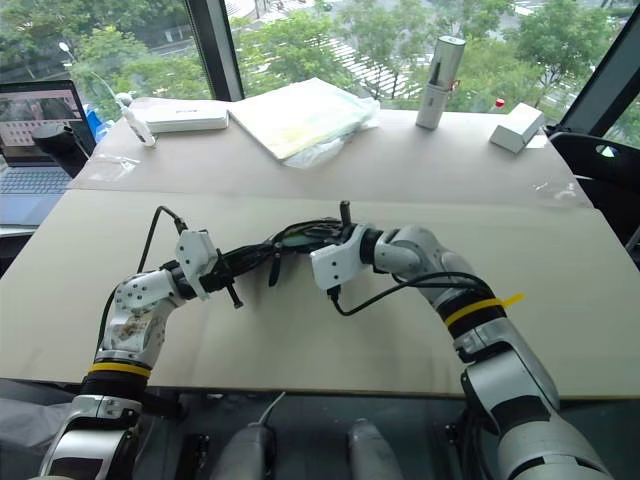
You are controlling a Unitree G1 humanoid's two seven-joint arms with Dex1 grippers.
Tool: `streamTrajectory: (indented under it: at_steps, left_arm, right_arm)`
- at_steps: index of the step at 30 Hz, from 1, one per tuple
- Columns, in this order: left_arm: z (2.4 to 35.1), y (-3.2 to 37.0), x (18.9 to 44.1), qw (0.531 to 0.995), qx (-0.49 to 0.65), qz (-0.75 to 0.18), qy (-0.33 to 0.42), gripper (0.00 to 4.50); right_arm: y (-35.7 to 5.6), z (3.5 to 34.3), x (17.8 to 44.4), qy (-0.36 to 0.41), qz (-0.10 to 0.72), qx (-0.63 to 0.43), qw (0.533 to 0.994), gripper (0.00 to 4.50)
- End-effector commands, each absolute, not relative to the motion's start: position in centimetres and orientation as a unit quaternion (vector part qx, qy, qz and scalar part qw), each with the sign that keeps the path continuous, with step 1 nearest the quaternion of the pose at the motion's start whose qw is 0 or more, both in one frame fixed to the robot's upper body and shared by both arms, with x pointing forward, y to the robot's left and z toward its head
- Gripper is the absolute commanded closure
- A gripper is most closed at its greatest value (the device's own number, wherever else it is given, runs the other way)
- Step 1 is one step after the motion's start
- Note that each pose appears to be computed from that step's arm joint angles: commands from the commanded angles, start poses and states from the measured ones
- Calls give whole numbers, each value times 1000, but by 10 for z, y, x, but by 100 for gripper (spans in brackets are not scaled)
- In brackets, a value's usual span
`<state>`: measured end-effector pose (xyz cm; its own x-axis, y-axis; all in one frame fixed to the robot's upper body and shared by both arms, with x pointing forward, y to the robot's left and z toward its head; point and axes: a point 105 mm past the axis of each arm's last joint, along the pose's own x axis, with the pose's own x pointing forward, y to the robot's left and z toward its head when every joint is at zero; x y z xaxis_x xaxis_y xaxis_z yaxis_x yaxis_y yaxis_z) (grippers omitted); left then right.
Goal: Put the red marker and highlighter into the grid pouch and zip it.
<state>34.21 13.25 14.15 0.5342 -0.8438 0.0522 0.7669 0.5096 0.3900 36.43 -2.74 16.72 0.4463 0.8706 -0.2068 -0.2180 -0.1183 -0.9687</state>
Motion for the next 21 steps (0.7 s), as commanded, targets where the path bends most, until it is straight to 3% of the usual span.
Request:
streamTrajectory:
  at_steps: [1, 12, 21]
  left_arm:
    - [156, 119, 339, 848, 159, -483, -151, 450]
    - [156, 122, 338, 849, 158, -481, -149, 450]
    - [158, 118, 340, 846, 157, -488, -150, 450]
  right_arm:
    - [6, 174, 338, -336, 492, -573, 563, 406]
    - [-26, 143, 363, -244, 481, -646, 540, 406]
    - [-1, 147, 361, -260, 476, -635, 550, 406]
